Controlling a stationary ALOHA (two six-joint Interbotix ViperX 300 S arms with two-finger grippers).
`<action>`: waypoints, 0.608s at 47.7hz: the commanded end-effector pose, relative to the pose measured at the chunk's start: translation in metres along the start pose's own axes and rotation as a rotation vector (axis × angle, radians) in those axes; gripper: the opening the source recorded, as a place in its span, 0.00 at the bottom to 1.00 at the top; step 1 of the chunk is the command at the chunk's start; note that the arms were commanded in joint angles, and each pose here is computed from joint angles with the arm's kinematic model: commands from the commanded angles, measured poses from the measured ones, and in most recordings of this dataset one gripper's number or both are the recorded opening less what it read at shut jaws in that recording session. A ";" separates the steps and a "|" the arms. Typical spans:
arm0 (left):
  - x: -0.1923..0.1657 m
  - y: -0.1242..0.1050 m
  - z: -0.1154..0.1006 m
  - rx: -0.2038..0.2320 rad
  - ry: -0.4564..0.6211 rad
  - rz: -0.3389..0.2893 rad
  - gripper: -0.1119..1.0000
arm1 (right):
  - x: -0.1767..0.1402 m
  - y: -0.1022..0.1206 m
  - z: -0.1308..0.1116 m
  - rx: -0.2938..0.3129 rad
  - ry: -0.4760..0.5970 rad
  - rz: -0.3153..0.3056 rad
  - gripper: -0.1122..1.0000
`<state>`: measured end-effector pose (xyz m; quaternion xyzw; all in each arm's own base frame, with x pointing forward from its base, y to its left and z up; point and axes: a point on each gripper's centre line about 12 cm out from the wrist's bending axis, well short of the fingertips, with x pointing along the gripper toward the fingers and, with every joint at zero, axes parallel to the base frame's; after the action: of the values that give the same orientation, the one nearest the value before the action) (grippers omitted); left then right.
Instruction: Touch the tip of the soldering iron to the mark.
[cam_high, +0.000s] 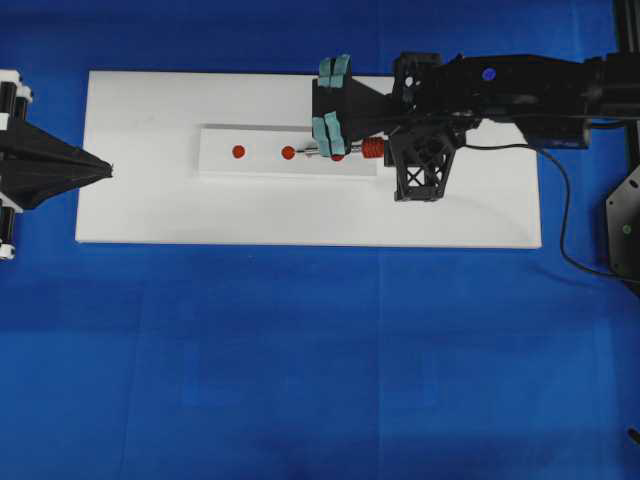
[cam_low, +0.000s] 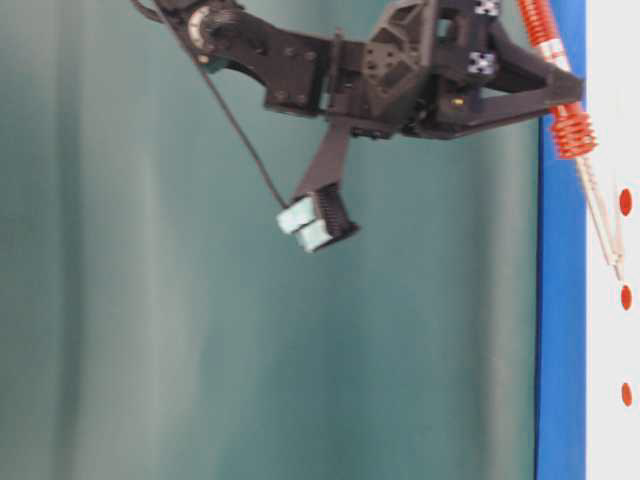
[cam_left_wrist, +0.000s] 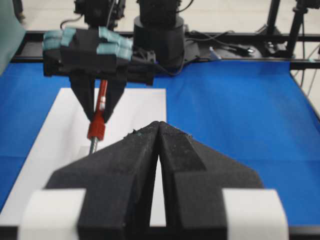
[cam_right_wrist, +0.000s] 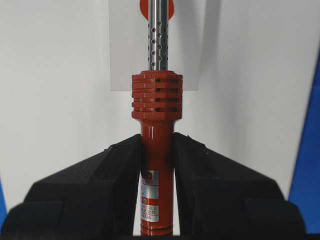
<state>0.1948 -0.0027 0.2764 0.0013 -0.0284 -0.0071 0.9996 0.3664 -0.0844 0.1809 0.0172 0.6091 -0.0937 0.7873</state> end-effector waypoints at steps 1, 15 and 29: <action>0.002 0.000 0.005 0.003 -0.018 -0.002 0.10 | -0.032 -0.003 0.011 0.003 -0.072 -0.011 0.16; 0.002 0.000 0.006 -0.002 -0.020 -0.001 0.10 | -0.085 -0.012 0.019 -0.002 -0.129 -0.052 0.16; 0.001 0.000 0.006 -0.005 -0.023 0.000 0.10 | -0.104 -0.014 0.019 -0.011 -0.137 -0.074 0.16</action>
<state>0.1943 -0.0024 0.2770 -0.0017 -0.0299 -0.0062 0.9995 0.3577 -0.0880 0.2689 -0.0131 0.5746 -0.1171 0.8099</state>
